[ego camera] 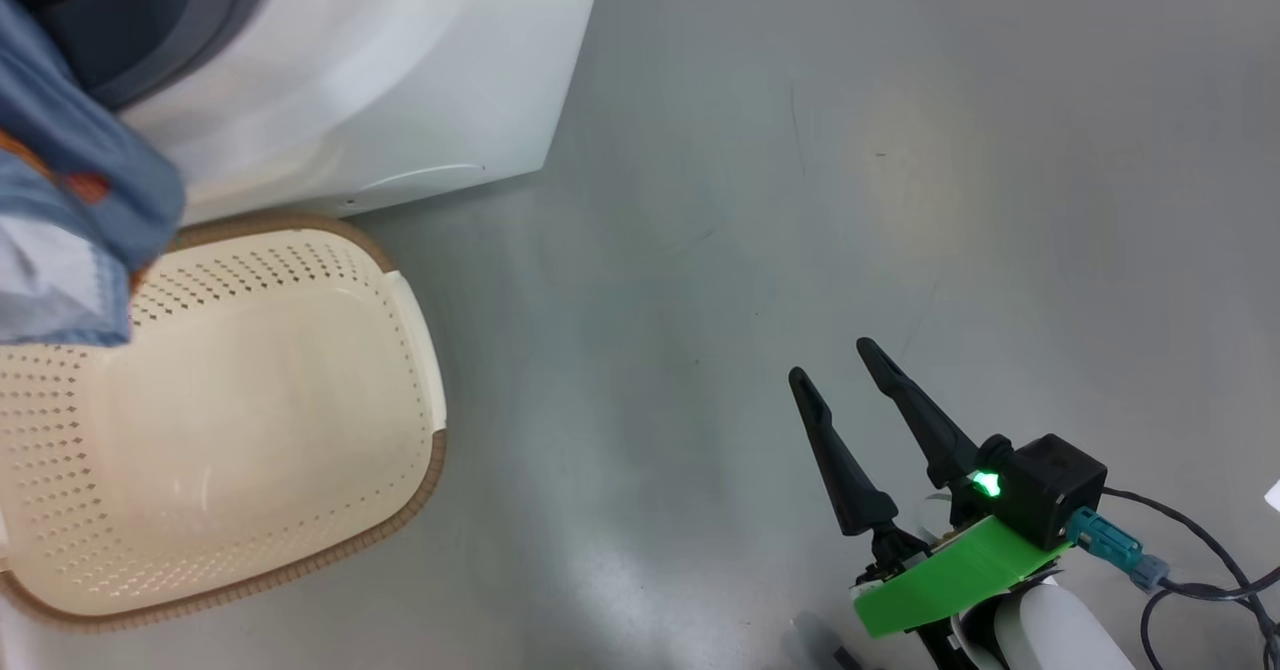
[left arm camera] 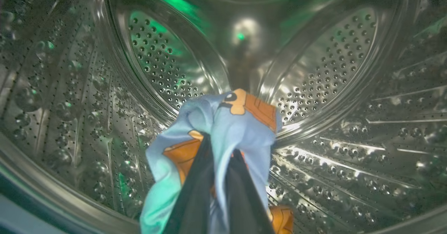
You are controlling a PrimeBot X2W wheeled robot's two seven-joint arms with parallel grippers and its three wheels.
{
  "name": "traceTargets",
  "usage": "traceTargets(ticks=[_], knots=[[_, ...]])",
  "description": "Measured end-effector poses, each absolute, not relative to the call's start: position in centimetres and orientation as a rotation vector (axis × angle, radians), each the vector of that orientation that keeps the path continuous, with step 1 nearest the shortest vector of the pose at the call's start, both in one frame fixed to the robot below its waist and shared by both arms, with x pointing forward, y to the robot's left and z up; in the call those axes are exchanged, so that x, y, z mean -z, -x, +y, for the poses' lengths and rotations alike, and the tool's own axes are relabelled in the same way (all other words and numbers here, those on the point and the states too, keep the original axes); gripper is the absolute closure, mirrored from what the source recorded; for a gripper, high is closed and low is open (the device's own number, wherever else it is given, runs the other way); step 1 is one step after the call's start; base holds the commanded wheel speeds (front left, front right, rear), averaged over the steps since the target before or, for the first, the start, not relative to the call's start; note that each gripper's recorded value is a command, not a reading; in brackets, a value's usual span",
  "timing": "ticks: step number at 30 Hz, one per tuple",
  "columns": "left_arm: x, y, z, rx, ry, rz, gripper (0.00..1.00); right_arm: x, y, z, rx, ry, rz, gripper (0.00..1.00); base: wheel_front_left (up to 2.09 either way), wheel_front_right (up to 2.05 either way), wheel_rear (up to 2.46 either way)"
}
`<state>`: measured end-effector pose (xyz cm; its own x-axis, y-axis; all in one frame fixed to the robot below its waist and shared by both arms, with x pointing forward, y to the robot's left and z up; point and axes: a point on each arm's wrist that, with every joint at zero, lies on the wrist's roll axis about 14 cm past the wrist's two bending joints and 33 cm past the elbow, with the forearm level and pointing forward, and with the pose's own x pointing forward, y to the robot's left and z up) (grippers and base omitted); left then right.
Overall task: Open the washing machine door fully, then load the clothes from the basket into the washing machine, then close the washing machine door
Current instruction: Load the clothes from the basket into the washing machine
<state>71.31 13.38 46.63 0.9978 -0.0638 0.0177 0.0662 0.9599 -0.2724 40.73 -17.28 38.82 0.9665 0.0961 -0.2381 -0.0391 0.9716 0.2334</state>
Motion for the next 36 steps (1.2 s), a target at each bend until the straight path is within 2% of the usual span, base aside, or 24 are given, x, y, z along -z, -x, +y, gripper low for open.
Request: traceTargets(ticks=[12, 20, 21, 22, 23, 24, 25, 26, 36], knots=[[-50.3, -73.1, 11.7, 0.116, 0.228, -0.097, 1.0, -38.8, -39.9, -18.2, -0.051, -0.207, 0.264, 0.0, 0.0, 0.0, 0.0], [-48.3, -73.0, 10.1, 0.152, 0.163, -0.036, 1.0, -38.5, -38.7, -18.5, -0.031, -0.209, 0.285, 0.0, 0.0, 0.0, 0.0], [-48.1, -72.9, 10.0, 0.152, 0.161, -0.026, 0.93, -38.5, -38.5, -18.6, -0.028, -0.21, 0.288, 0.0, 0.0, 0.0, 0.0], [-47.3, -72.7, 10.0, 0.149, 0.156, 0.007, 0.62, -38.5, -38.2, -18.6, -0.023, -0.212, 0.292, 0.0, 0.0, 0.0, 0.0], [-46.9, -72.5, 10.1, 0.145, 0.152, 0.023, 0.51, -38.5, -38.1, -18.6, -0.023, -0.213, 0.291, 0.0, 0.0, 0.0, 0.0], [-46.7, -72.4, 10.1, 0.142, 0.151, 0.032, 0.07, -38.6, -38.1, -18.7, -0.021, -0.212, 0.289, 0.0, 0.0, 0.0, 0.0], [-46.7, -72.4, 10.1, 0.14, 0.149, 0.037, 0.07, -38.6, -38.2, -18.8, -0.018, -0.211, 0.287, 0.0, 0.0, 0.0, 0.0], [-46.6, -72.3, 10.1, 0.136, 0.145, 0.041, 0.0, -38.7, -38.2, -18.9, -0.015, -0.211, 0.285, 0.0, 0.0, 0.0, 0.0], [-47.8, -71.6, 10.6, 0.112, 0.133, 0.054, 0.0, -39.3, -38.7, -18.1, -0.045, -0.22, 0.261, 0.0, 0.0, 0.0, 0.0]])
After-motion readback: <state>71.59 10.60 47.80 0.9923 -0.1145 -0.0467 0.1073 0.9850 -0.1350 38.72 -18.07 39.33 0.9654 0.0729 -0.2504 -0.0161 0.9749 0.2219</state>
